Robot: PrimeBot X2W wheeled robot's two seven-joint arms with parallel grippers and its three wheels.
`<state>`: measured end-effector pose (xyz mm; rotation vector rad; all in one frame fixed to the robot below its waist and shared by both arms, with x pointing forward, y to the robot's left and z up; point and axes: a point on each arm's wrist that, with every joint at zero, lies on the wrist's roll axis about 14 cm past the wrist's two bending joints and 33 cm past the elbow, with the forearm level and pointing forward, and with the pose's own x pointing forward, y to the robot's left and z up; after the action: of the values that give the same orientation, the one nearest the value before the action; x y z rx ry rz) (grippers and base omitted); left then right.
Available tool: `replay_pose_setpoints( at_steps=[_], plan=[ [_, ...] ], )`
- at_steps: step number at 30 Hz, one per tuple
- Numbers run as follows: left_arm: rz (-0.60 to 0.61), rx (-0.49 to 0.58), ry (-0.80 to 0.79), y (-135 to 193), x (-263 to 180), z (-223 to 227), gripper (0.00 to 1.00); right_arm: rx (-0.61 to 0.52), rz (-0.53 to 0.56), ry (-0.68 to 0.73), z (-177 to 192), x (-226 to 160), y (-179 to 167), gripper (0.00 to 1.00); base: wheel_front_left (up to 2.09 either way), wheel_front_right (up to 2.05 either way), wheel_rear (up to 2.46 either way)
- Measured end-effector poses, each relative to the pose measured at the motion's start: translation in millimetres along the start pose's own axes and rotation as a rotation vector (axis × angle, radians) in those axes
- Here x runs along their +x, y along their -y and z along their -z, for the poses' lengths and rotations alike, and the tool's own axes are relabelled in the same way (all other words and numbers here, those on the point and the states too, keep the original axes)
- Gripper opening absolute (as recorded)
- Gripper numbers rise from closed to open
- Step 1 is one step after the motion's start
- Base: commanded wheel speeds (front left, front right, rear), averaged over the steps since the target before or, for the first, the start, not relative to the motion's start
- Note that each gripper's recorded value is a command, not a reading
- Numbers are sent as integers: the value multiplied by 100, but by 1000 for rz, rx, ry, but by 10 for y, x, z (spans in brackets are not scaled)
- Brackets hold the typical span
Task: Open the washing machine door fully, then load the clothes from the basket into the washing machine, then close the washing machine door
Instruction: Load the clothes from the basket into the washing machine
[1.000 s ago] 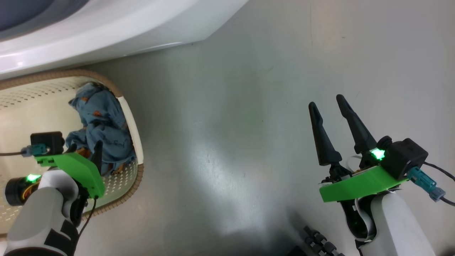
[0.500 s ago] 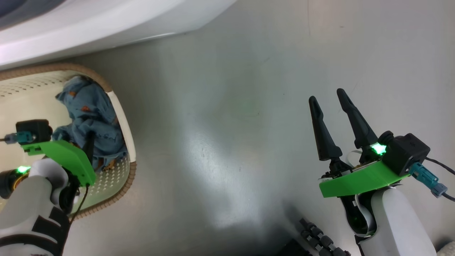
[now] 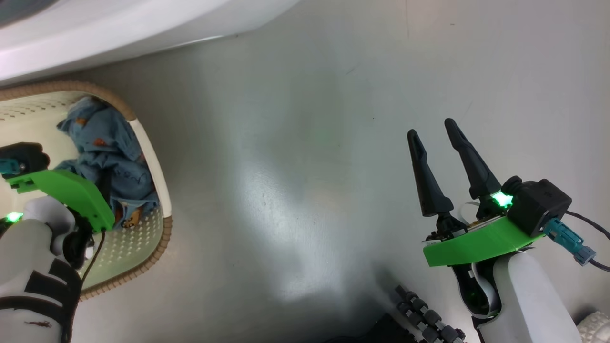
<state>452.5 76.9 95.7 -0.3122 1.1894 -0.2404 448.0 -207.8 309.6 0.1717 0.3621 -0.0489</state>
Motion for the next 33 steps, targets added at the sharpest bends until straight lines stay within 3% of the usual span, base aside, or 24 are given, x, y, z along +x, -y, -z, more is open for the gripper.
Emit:
replay_pose_setpoints(
  at_steps=[3, 4, 5, 12, 33],
  plan=[
    [3, 7, -28, 17, 15, 59, 100, -2, 2, -1, -1, -7, 6, 100, 0, 0, 0],
    [5, 9, -33, 24, 20, 75, 79, -3, 3, 0, -4, -8, 10, 100, 0, 0, 0],
    [11, 13, -60, 52, 27, 121, 0, -4, 5, 1, -12, -13, 17, 100, 0, 0, 0],
    [32, 8, -51, 136, -7, 81, 0, -4, 4, 15, -65, -16, 14, 100, 0, 0, 0],
    [57, 90, 332, 232, -710, -489, 0, 2, -58, 136, -534, -44, -225, 100, 0, 0, 0]
  ],
)
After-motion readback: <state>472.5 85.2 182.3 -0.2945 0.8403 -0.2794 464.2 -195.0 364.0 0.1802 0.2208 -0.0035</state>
